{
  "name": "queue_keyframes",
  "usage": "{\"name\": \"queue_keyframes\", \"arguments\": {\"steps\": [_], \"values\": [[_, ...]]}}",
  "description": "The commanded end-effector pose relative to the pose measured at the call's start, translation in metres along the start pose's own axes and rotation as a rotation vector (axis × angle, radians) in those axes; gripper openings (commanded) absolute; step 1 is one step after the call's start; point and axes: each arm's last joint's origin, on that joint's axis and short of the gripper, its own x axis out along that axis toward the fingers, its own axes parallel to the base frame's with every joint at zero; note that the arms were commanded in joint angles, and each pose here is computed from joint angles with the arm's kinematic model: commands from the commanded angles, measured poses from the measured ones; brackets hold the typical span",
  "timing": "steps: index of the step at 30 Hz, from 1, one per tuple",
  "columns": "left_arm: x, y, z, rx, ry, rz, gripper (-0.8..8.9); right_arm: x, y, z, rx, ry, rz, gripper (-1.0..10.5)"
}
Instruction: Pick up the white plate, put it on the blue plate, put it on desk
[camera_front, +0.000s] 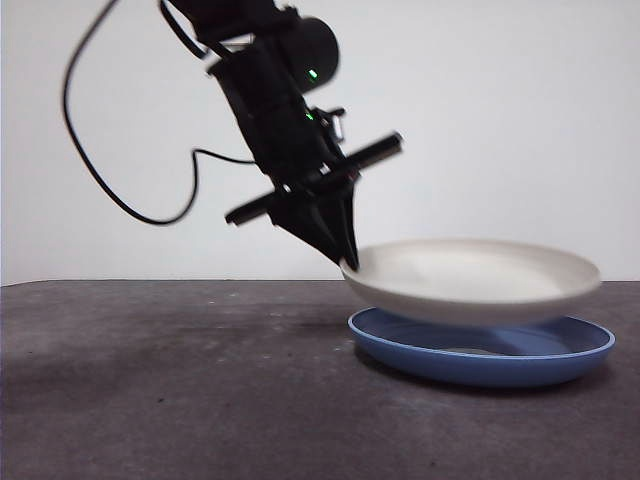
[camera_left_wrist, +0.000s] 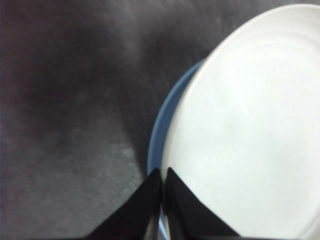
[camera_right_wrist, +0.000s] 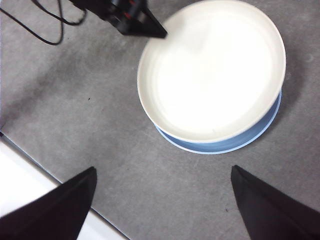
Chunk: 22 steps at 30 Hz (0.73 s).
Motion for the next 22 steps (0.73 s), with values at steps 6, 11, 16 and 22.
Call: {"name": "queue_keyframes", "arguments": {"steps": [6,11,16,22], "values": [[0.022,-0.011,-0.001,0.027,0.032,0.037,0.09,-0.003,0.002,0.004,-0.009,-0.017,0.003,4.3],[0.022,-0.012,-0.001,0.052,0.028,0.046,0.19,-0.003,0.002,0.004,-0.009,-0.017,0.003,4.3],[0.022,-0.013,-0.002,0.070,0.037,0.047,2.92,-0.003,0.002,0.004,-0.009,-0.017,0.003,4.3],[0.023,-0.020,-0.007,0.130,0.060,0.043,3.53,-0.003,0.002,0.004,-0.009,-0.017,0.003,4.3]]}}
